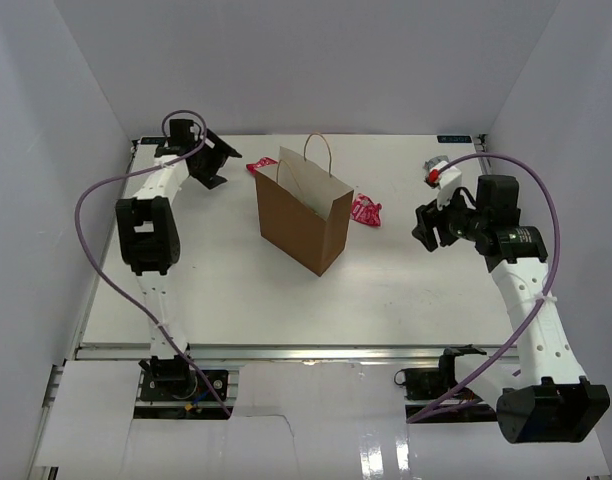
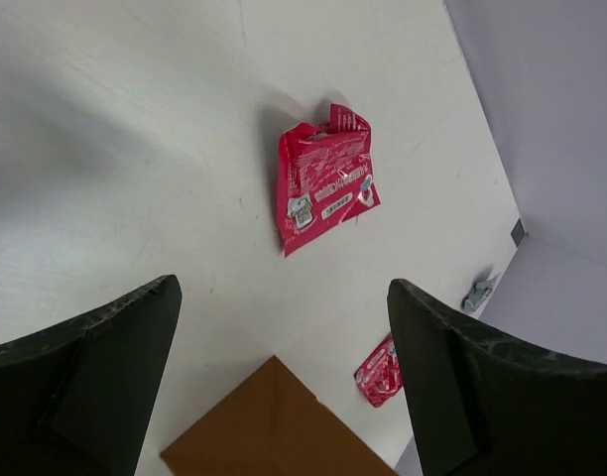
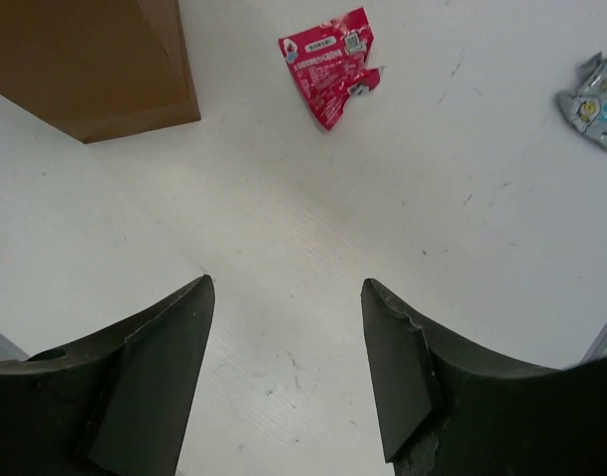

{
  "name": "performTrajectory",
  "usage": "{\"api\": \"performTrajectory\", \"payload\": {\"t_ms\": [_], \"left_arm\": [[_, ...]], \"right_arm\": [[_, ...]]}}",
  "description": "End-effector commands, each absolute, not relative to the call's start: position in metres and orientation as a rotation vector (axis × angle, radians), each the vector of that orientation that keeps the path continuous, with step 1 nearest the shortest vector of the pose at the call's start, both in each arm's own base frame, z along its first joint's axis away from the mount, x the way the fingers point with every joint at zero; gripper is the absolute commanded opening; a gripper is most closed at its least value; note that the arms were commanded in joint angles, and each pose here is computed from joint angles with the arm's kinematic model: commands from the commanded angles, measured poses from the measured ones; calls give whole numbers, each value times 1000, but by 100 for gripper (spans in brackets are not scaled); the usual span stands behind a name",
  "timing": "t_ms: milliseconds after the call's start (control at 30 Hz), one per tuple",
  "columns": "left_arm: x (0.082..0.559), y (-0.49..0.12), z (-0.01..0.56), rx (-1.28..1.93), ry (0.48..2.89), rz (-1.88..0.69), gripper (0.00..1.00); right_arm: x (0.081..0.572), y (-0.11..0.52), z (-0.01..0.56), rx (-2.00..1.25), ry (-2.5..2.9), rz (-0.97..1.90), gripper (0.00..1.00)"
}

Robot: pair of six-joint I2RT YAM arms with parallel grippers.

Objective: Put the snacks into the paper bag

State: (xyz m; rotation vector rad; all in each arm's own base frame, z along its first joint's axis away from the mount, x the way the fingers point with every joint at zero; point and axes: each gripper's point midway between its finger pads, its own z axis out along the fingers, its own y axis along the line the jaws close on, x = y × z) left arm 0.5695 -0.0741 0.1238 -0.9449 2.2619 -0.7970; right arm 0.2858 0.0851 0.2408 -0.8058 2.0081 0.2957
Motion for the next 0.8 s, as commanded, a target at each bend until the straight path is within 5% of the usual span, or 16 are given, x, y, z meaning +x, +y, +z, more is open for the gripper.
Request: {"api": "performTrajectory", "payload": {"t_ms": [0,400,600,700,767], "left_arm": [[593,-107,127,-811,2269,-810,95],[625,-140,74,-731,2281,-624,83],[628,-138,47,-724,2301,-572,65],[625,-138,33,-702,2327,-555,47],[623,-139,28,-686,2342,-559,26]], "right_arm": [[283,82,240,-752,2022,373,67],[288,66,225,-655,2094,416,68],[284,66,223,-645,2098,433,68],[282,66,223,-640,2094,435,68],[281,66,225,-631,2092,438,68]]}}
